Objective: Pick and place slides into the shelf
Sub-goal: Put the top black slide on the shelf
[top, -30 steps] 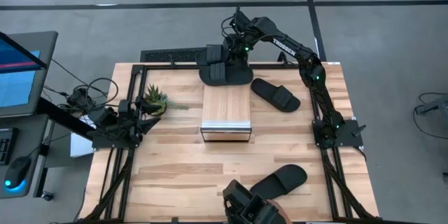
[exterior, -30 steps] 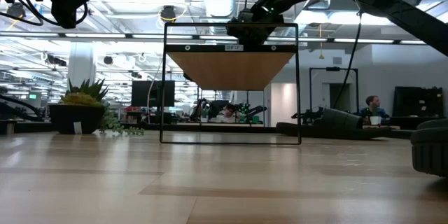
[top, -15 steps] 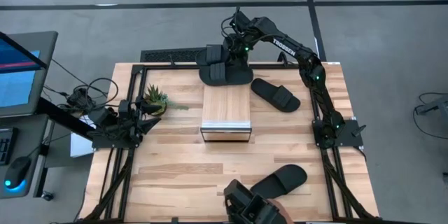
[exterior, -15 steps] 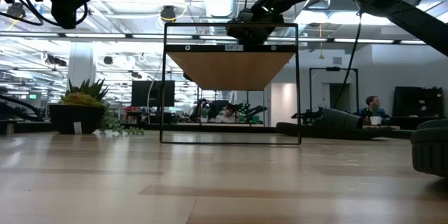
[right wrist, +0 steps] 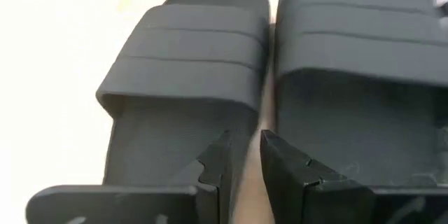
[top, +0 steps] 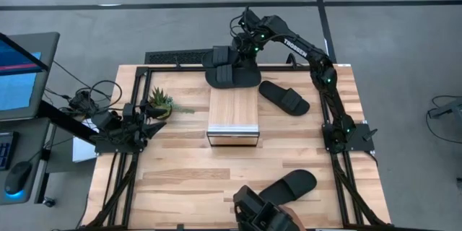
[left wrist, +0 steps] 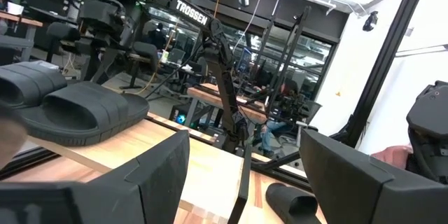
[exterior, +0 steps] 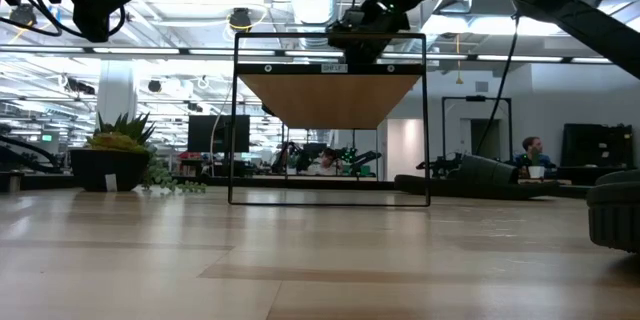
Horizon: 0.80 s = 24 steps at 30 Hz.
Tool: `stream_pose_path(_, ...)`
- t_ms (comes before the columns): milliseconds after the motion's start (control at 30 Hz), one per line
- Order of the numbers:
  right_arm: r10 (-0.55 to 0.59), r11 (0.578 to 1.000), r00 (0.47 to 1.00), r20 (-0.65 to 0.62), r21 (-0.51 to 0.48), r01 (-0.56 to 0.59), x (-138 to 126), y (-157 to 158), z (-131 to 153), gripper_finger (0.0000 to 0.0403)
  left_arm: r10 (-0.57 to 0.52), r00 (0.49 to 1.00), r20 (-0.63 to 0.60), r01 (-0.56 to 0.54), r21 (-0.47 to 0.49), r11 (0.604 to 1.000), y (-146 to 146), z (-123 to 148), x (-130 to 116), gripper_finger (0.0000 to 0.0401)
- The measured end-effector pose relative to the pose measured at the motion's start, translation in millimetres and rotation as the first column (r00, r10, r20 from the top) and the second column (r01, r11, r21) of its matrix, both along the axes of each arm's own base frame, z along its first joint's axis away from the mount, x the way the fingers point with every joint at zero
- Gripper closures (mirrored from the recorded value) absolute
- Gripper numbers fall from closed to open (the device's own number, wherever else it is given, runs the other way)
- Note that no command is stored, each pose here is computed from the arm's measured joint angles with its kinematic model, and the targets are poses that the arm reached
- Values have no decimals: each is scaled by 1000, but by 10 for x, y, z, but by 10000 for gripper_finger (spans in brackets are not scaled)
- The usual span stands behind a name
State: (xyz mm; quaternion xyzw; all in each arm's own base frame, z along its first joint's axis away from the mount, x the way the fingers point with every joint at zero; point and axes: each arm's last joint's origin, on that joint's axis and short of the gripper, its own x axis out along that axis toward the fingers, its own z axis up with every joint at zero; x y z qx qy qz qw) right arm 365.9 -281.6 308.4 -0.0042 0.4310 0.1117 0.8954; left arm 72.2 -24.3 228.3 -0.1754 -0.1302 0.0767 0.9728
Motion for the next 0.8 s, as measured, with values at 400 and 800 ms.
stream_pose_path(400, -83, 997, 990, 118, 5, 83, -286, 118, 576, 343, 0, 1000, 1, 0, 11, 1000, 0, 3, -1, 143)
stream_pose_path(800, 43, 968, 859, 510, 193, -163, -753, 637, 1565, 381, 3, 1000, -1, -3, 17, 1000, 0, 3, -1, 143)
